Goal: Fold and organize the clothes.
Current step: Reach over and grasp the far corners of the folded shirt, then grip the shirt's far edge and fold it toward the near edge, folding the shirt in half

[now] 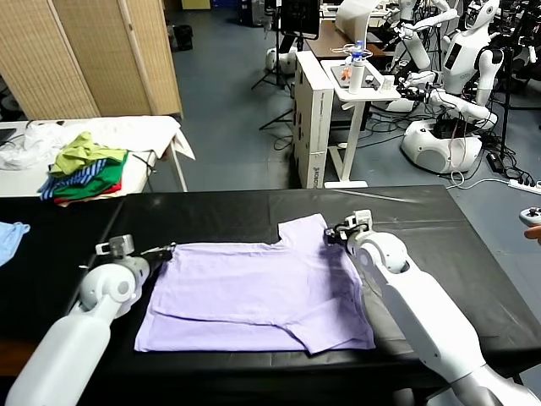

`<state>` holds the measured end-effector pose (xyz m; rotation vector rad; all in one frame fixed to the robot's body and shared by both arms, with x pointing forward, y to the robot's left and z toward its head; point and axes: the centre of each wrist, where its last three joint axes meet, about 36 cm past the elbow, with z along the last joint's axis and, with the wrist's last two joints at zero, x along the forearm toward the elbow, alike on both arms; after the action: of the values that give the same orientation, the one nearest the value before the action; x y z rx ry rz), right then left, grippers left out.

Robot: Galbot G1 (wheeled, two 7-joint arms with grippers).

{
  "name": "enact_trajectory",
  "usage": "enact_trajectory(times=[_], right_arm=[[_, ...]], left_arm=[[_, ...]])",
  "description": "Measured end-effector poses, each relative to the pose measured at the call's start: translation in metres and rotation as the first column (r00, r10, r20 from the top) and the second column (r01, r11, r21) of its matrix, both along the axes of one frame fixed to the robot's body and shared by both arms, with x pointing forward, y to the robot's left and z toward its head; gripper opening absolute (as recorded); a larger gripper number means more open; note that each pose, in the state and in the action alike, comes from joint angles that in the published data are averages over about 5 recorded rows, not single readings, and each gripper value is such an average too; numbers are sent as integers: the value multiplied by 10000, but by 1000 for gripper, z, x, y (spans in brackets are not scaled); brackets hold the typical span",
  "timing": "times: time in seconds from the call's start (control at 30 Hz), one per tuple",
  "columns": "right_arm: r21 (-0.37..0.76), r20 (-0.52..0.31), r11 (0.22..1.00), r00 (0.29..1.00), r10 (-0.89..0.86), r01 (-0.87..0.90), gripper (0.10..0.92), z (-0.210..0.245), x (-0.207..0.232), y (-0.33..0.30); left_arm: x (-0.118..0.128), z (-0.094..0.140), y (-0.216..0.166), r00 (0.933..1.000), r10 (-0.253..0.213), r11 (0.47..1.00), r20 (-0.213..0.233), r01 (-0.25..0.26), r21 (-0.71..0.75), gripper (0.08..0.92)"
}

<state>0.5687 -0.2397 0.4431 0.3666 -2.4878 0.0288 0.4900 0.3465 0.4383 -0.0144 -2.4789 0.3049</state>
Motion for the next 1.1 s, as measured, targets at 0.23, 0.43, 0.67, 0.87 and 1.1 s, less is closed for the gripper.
enact_trajectory(times=[0.23, 0.43, 0.67, 0.87, 1.1], right_arm=[[590, 839, 9982, 9965, 15, -65, 140, 14, -15, -11], [891, 968, 9960, 9952, -111, 24, 140, 26, -33, -25], [917, 973, 9958, 9952, -95, 6, 140, 43, -64, -36], [781, 1068, 9969, 9943, 38, -122, 140, 58, -92, -41], [513, 1299, 9984, 9914, 182, -250, 140, 71, -127, -44]], left_arm=[[-10, 10, 3, 9996, 48, 9998, 286, -43, -175, 146], [-21, 22, 7, 9987, 17, 9998, 508, -7, -199, 146], [-43, 35, 5, 9973, -186, 9997, 709, 194, -113, 146], [-68, 46, -1, 9945, -422, 9991, 961, 415, 96, 146], [-103, 55, -10, 9940, -474, 9989, 990, 476, 4, 146]])
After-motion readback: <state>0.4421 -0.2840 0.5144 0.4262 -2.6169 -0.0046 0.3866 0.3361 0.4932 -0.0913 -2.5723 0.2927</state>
